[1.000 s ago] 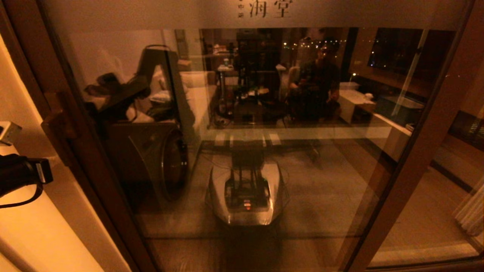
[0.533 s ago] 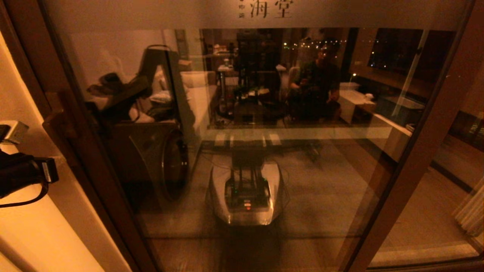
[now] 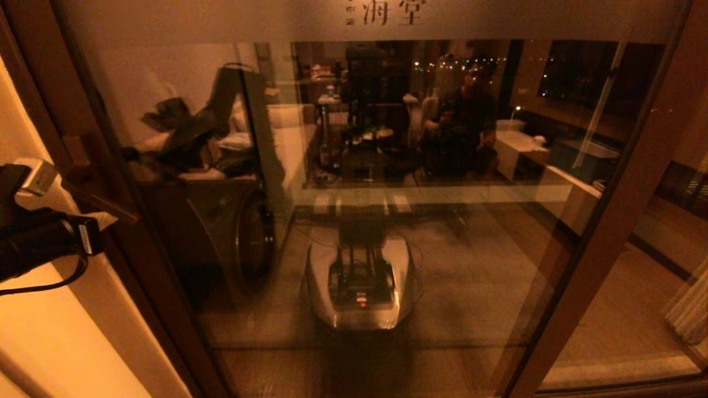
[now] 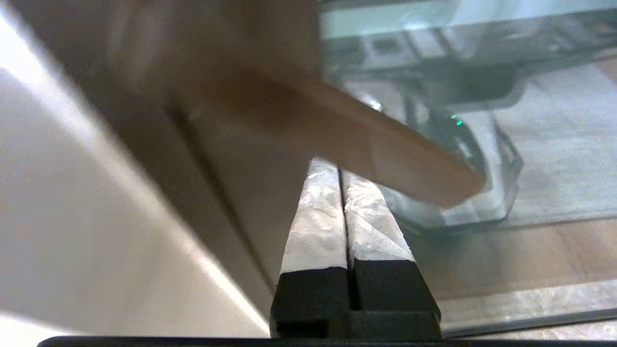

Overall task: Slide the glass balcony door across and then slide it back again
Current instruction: Close the slid door

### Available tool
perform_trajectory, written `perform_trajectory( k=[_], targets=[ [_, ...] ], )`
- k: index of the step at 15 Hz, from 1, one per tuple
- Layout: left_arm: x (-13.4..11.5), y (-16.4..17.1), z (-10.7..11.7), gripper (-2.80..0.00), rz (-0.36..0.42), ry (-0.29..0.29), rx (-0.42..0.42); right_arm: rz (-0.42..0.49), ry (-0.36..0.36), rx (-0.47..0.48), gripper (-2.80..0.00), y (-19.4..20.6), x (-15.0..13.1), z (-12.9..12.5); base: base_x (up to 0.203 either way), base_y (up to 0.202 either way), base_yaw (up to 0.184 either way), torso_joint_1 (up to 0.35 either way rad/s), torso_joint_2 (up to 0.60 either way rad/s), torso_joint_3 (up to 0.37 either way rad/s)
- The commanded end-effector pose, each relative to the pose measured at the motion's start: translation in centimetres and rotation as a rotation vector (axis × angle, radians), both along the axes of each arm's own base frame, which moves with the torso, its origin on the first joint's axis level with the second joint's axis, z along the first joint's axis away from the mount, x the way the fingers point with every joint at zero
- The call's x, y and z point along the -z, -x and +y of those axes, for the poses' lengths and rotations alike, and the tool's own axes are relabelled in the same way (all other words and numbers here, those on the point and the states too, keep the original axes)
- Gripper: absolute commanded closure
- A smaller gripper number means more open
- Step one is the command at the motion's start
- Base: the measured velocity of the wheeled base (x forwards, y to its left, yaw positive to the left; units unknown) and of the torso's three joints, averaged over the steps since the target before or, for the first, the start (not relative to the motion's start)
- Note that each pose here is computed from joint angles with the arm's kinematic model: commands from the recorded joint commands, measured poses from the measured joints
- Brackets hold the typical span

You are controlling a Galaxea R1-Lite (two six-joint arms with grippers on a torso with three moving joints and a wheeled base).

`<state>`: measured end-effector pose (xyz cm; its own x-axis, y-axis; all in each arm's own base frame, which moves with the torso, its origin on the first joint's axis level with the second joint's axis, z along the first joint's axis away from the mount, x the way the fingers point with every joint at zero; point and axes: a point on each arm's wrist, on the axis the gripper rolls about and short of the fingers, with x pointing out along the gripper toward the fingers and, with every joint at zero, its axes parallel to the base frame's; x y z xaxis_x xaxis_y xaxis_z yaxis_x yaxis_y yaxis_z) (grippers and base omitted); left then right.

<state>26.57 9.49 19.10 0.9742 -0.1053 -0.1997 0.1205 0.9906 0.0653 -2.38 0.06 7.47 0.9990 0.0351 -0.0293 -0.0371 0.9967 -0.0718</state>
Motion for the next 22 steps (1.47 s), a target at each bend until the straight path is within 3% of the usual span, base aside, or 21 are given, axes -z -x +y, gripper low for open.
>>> perform_trajectory(
  k=[1,8,16,20,22],
  targets=[
    [-0.8,0.4,-0.3,0.0,-0.027,-0.012,0.004,0.001,0.001,-0.002,0.0,0.0,0.0,0.0,0.0,0.0,0.0,0.0,0.0,0.0],
    [-2.0,0.8,-1.6,0.0,-0.067,-0.005,0.037,0.001,0.001,-0.002,0.0,0.0,0.0,0.0,0.0,0.0,0.0,0.0,0.0,0.0],
    [-2.4,1.3,-2.0,0.0,-0.077,-0.002,0.013,0.001,0.001,-0.002,0.0,0.0,0.0,0.0,0.0,0.0,0.0,0.0,0.0,0.0],
    [-1.5,3.5,-2.7,0.0,-0.053,0.009,0.011,0.001,0.001,-0.001,0.0,0.0,0.0,0.0,0.0,0.0,0.0,0.0,0.0,0.0],
    [-1.2,4.6,-2.0,0.0,-0.047,0.005,-0.031,0.001,0.001,-0.002,0.0,0.0,0.0,0.0,0.0,0.0,0.0,0.0,0.0,0.0]
  ],
)
